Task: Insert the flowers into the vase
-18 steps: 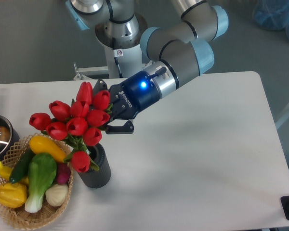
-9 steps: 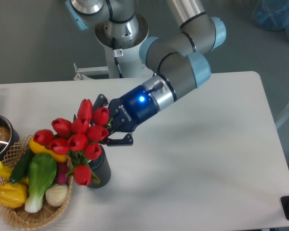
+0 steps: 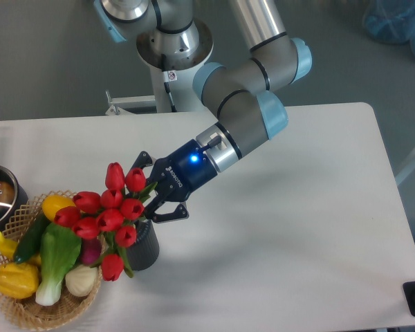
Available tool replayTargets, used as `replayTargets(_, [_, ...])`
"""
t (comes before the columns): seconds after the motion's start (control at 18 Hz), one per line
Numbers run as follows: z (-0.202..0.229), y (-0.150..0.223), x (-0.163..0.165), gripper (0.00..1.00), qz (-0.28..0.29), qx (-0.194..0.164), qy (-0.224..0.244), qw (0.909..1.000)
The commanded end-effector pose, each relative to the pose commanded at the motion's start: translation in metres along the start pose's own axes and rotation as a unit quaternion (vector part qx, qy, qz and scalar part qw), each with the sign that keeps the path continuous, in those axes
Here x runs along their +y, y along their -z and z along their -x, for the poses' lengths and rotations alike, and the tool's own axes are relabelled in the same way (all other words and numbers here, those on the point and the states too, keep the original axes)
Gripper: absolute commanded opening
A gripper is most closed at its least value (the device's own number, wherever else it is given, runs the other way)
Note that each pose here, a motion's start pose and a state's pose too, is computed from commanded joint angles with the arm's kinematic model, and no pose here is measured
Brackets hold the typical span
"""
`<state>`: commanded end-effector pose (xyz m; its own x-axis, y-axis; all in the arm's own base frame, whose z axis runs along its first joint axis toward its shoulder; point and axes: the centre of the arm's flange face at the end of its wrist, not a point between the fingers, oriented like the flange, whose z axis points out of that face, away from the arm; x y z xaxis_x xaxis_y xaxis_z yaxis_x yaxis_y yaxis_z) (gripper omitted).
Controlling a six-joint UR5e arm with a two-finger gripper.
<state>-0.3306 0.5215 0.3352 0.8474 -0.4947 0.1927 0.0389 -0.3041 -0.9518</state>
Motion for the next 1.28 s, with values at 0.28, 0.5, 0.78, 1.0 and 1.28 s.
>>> replayTargets(0.28, [0.000, -0.002, 0.020, 1.00, 0.034, -0.011, 0.013, 0.9993])
replayTargets(0.5, [0.004, 0.008, 0.021, 1.00, 0.042, -0.023, 0.014, 0.9988])
replayTargets(0.78, [0.005, 0.027, 0.016, 1.00, 0.091, -0.061, 0.002, 0.9939])
replayTargets(1.0, [0.007, 0.053, 0.009, 1.00, 0.167, -0.115, -0.018, 0.9791])
replayTargets(1.28, [0.022, 0.111, -0.001, 1.00, 0.227, -0.170, -0.095, 0.9541])
